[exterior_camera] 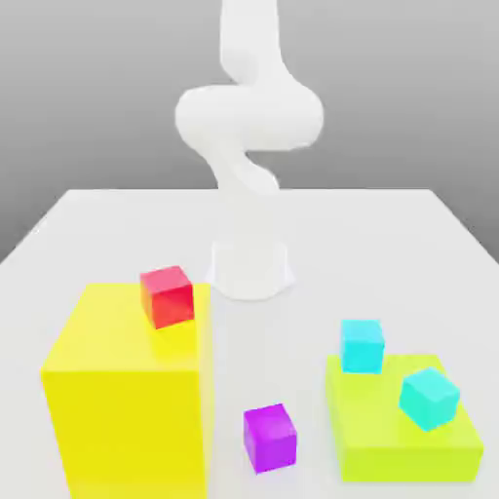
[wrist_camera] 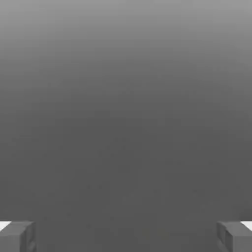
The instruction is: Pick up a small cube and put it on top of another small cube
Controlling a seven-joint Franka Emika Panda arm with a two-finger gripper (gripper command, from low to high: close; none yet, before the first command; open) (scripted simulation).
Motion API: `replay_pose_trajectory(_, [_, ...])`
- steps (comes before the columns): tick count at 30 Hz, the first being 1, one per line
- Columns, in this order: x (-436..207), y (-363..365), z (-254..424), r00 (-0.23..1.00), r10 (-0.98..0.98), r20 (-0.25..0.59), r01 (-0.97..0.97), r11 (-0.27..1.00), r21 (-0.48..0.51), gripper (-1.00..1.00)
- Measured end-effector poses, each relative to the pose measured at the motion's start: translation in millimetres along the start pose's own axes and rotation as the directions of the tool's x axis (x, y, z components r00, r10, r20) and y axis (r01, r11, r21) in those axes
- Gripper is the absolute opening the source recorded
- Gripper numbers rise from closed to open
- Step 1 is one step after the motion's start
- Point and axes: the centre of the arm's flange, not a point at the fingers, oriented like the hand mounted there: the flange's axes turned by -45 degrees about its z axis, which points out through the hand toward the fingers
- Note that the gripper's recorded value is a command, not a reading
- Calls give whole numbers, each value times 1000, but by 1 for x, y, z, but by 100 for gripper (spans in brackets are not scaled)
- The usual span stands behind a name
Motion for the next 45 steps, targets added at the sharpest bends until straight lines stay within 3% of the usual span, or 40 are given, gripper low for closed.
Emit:
replay_pose_trajectory(7, [-33,-1,133,934,306,183,-300,952,-61,0])
replay_pose_trajectory(15, [-110,0,259,732,611,301,-554,791,-260,0])
replay_pose_trajectory(20, [-175,4,322,567,767,299,-643,640,-420,0])
replay_pose_trajectory(26, [-263,13,376,367,906,210,-675,415,-610,0])
replay_pose_trajectory(32, [-316,19,425,332,925,184,-672,369,-642,0])
replay_pose_trajectory(33, [-322,20,430,332,925,184,-672,368,-643,-100])
replay_pose_trajectory(40, [-322,20,431,332,925,183,-673,369,-641,-100])
replay_pose_trajectory(45, [-289,16,395,332,925,183,-673,368,-641,-100])
